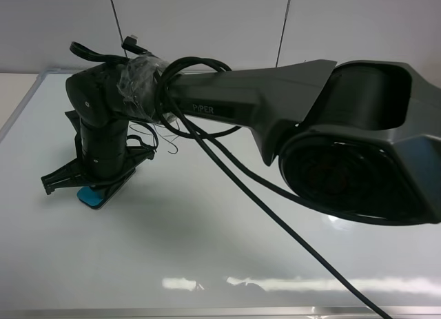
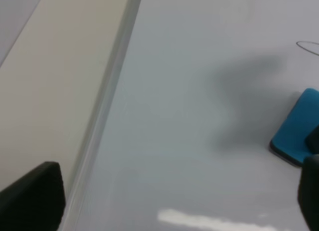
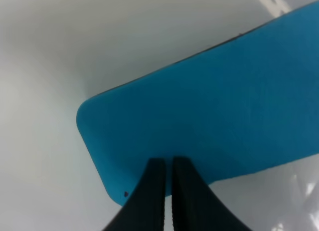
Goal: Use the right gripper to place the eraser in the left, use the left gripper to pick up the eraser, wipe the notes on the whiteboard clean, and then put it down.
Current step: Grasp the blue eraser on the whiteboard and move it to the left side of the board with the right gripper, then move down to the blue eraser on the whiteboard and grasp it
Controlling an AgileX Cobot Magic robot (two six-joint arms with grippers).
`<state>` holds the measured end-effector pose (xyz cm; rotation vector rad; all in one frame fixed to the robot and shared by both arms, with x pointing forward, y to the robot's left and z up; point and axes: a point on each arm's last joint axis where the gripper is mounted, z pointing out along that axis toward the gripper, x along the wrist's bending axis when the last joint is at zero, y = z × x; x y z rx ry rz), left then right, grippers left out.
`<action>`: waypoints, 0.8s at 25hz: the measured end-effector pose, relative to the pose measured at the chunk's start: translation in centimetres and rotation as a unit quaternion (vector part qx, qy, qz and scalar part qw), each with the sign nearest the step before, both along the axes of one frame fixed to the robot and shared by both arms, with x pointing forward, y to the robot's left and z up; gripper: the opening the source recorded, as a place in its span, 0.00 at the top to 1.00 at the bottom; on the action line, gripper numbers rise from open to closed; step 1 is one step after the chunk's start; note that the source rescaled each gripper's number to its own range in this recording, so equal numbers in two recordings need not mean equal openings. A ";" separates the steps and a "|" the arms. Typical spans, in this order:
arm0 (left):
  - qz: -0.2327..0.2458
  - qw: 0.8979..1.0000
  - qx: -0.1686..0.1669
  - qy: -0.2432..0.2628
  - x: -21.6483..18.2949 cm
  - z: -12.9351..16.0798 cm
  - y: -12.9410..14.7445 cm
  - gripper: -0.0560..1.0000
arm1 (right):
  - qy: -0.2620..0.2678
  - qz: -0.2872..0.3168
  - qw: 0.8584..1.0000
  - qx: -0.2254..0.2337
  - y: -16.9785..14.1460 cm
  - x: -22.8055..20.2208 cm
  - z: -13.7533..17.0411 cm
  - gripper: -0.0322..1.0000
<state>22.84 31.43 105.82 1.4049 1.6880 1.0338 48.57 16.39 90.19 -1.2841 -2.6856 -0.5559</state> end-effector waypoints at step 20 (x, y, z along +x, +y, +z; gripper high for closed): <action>0.000 1.000 0.000 0.000 0.0 0.0 0.0 0.00 | -0.121 0.042 0.992 0.004 -2.1 0.3 10.1 0.02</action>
